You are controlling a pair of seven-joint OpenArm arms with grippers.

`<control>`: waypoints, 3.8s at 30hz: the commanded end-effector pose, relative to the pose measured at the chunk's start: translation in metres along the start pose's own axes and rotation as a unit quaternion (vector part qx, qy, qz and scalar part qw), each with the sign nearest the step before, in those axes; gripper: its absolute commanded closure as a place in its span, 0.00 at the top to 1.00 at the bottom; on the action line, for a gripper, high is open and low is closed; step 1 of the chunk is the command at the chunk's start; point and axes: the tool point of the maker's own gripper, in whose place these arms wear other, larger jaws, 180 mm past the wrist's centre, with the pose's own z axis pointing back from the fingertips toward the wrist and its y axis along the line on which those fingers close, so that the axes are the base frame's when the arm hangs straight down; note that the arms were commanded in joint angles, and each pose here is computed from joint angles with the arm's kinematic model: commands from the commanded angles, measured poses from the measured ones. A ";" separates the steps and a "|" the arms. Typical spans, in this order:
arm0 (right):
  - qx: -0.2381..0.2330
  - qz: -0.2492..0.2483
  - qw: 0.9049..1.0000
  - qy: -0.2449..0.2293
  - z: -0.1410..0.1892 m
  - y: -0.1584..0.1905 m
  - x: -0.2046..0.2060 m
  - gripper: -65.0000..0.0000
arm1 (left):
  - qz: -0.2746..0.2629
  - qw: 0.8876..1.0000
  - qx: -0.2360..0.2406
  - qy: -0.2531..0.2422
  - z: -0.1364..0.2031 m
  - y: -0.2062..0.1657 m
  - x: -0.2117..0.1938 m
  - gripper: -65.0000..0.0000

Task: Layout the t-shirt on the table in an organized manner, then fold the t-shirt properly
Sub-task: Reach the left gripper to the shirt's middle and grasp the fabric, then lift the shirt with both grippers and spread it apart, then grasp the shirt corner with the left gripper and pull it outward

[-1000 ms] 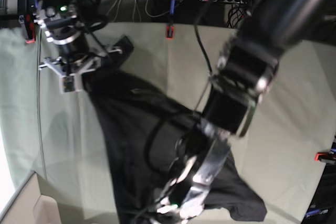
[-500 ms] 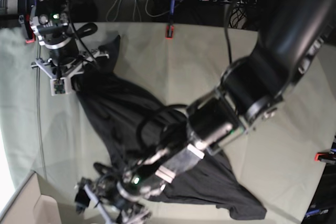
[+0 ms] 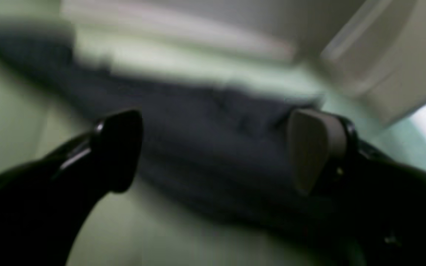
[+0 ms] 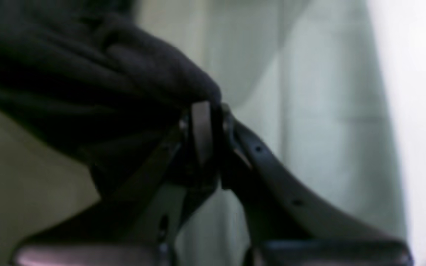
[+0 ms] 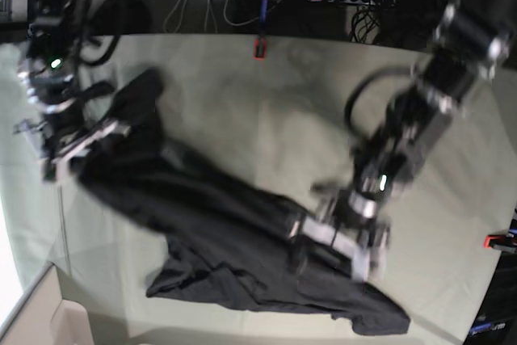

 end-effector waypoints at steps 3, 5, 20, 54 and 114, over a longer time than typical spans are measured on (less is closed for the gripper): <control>-0.028 -0.011 0.999 -0.044 -0.005 -0.020 0.039 0.00 | 0.016 1.000 0.016 -0.008 0.012 0.015 -0.007 0.92; -0.032 -0.016 0.998 -0.049 -0.009 -0.024 0.051 0.00 | 0.022 0.999 0.022 0.006 0.020 0.018 -0.025 0.92; 0.000 0.014 0.999 -0.036 -0.014 -0.013 0.054 0.00 | 0.062 0.992 0.069 0.083 -0.037 -0.004 -0.089 0.92; -0.003 0.023 1.000 -0.013 -0.008 -0.017 0.032 0.00 | -0.009 0.991 0.069 0.113 -0.019 0.007 -0.109 0.00; -0.088 -0.008 0.996 0.028 0.047 -0.073 -0.037 0.00 | 0.091 0.954 0.286 0.013 0.177 0.180 -0.031 0.52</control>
